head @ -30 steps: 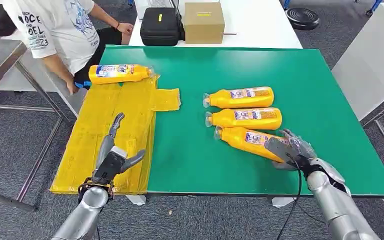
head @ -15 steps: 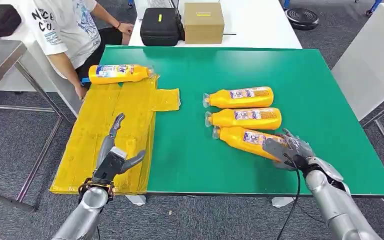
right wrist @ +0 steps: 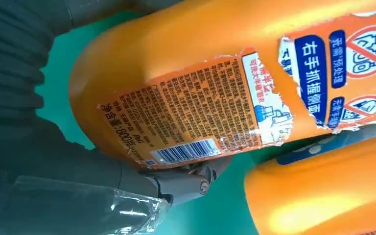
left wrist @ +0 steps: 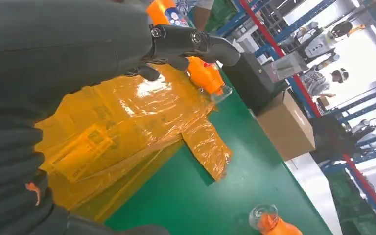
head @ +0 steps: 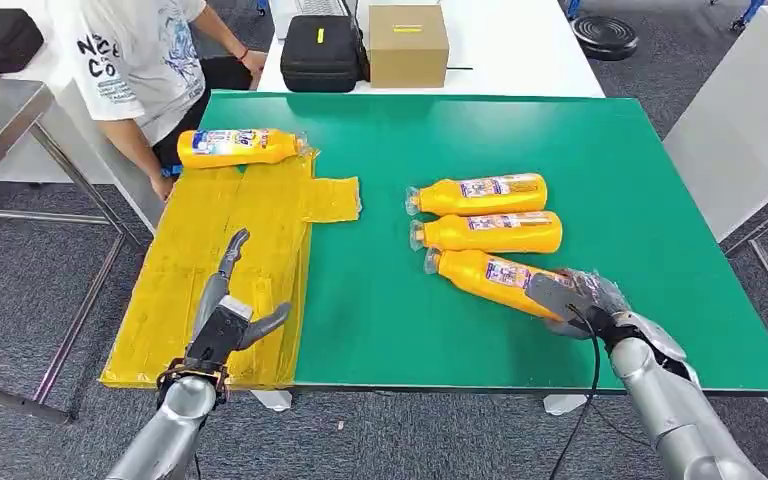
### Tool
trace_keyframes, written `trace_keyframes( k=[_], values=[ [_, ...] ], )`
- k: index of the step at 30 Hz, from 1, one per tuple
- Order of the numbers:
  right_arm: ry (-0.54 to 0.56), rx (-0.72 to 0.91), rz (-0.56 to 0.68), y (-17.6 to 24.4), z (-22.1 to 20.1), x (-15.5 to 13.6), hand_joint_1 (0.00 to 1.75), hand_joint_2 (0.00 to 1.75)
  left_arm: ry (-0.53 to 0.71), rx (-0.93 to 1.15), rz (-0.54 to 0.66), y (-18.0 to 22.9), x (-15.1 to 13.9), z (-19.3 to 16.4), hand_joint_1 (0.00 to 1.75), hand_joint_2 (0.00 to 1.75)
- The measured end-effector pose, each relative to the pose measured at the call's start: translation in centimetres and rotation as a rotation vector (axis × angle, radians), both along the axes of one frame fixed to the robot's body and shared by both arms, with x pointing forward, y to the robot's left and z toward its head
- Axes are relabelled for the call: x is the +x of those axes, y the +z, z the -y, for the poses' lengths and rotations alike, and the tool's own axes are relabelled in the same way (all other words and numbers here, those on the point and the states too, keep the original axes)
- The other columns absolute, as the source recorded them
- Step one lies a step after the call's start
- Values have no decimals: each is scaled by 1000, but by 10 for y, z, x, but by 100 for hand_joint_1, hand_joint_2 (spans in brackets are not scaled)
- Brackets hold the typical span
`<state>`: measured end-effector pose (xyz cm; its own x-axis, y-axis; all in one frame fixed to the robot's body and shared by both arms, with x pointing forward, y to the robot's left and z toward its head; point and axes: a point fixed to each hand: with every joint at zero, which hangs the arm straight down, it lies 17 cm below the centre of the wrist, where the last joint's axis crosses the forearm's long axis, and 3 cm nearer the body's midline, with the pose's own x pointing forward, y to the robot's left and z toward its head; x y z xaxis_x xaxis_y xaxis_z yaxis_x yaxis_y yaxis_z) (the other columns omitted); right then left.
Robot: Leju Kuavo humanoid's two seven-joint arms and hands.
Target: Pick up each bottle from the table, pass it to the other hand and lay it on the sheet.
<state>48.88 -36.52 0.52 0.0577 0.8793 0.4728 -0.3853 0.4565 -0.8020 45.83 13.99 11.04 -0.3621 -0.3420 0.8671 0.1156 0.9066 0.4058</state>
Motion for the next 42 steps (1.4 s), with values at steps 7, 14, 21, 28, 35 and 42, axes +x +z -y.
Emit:
trace_keyframes(
  k=[7, 14, 21, 28, 35, 42],
  values=[
    [0, 10, 31, 5, -2, 2, 175, 175, 3, 1, -9, -4, -2, -1, 0, 175],
    [107, 142, 185, 37, -54, -4, 175, 175, 17, 7, -15, -9, -3, -6, 0, 175],
    [183, 248, 334, 82, -108, -10, 175, 175, 32, 6, -13, -9, -4, -12, 0, 175],
    [209, 430, 459, 122, -146, -19, 175, 175, 60, -53, -19, -5, -8, -21, 0, 175],
    [193, 548, 493, 136, -166, -19, 175, 175, -21, -391, -112, 5, -12, -24, 0, 175],
    [195, 656, 499, 131, -184, -23, 175, 175, -214, -740, -192, 26, -23, -11, 0, 175]
  ],
)
